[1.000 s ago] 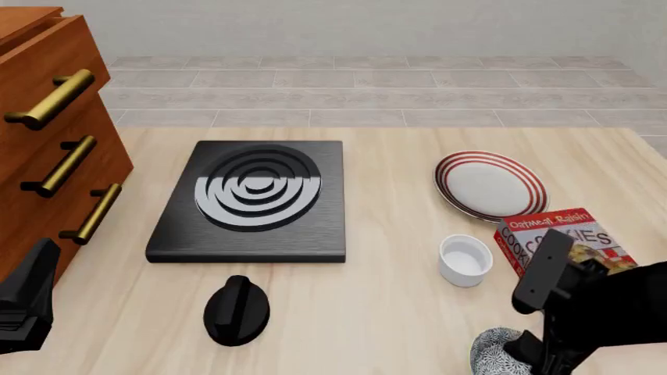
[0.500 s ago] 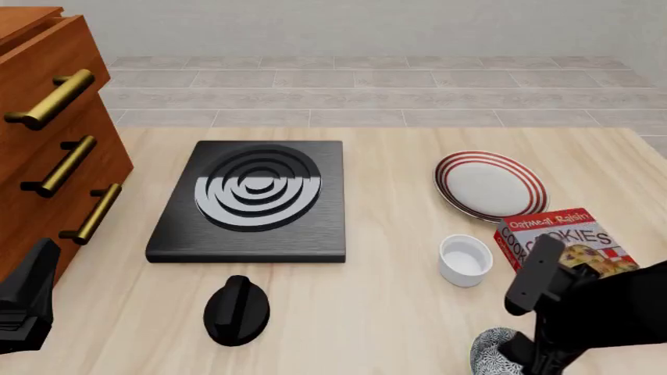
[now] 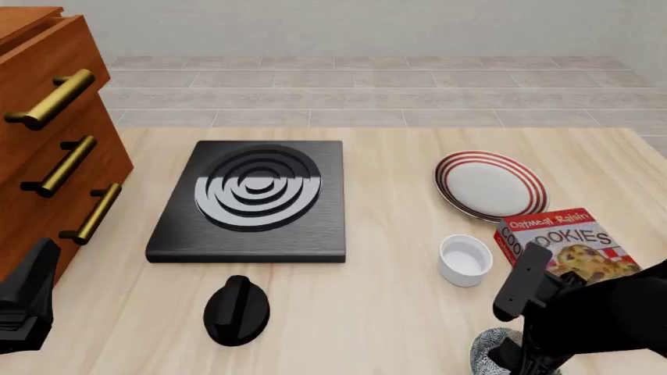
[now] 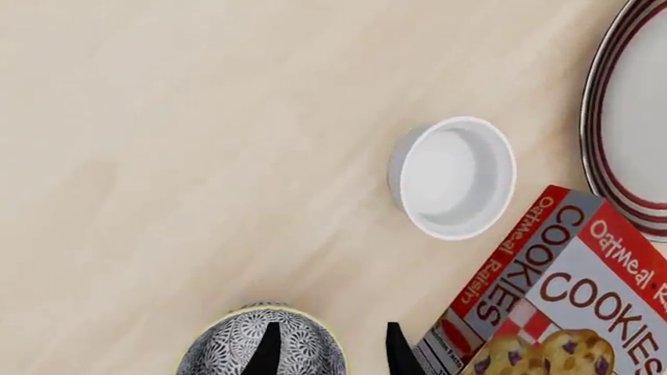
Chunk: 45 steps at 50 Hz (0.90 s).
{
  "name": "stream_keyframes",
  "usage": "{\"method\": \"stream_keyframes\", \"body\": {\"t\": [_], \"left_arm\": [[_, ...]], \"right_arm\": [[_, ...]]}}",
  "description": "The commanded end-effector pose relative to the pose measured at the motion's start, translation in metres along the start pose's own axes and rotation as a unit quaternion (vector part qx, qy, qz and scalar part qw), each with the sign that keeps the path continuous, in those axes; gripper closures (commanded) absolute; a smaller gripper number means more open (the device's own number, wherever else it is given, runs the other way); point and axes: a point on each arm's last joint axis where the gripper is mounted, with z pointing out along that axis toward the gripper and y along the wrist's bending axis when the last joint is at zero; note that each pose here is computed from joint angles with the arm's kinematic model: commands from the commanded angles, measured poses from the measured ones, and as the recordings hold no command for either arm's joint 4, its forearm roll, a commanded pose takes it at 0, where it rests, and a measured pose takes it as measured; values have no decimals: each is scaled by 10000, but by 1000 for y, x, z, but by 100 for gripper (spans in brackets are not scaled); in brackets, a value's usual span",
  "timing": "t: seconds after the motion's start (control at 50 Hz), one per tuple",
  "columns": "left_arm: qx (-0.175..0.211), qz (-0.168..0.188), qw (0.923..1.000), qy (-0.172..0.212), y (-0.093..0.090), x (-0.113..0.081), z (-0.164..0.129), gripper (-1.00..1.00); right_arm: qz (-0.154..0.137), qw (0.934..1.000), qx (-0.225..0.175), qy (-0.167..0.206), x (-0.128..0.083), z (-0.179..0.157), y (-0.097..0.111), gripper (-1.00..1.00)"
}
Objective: Pick the akita bowl next to the ramekin and place it on the plate.
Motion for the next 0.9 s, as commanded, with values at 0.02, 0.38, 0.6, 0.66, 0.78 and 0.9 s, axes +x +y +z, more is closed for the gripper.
{"method": "stream_keyframes", "body": {"t": [0.02, 0.38, 0.6, 0.66, 0.78, 0.9], "left_arm": [[0, 0, 10000, 0, 0, 0, 0, -100], [-1, -1, 10000, 0, 0, 0, 0, -100], [0, -1, 10000, 1, 0, 0, 0, -100], [0, 0, 10000, 0, 0, 0, 0, -100], [0, 0, 10000, 0, 0, 0, 0, -100], [-1, 0, 10000, -1, 0, 0, 0, -100]], "right_arm": [[20, 10000, -74, 25, 0, 6, 5, -100], [41, 9998, -168, 90, 3, 12, 13, -100], [-11, 9998, -190, 63, 5, 9, 17, 100], [-9, 9998, -178, 34, 4, 7, 16, 100], [-37, 9999, -155, 11, 2, 5, 14, 100], [-79, 9999, -130, -58, -2, -2, 13, 100]]}}
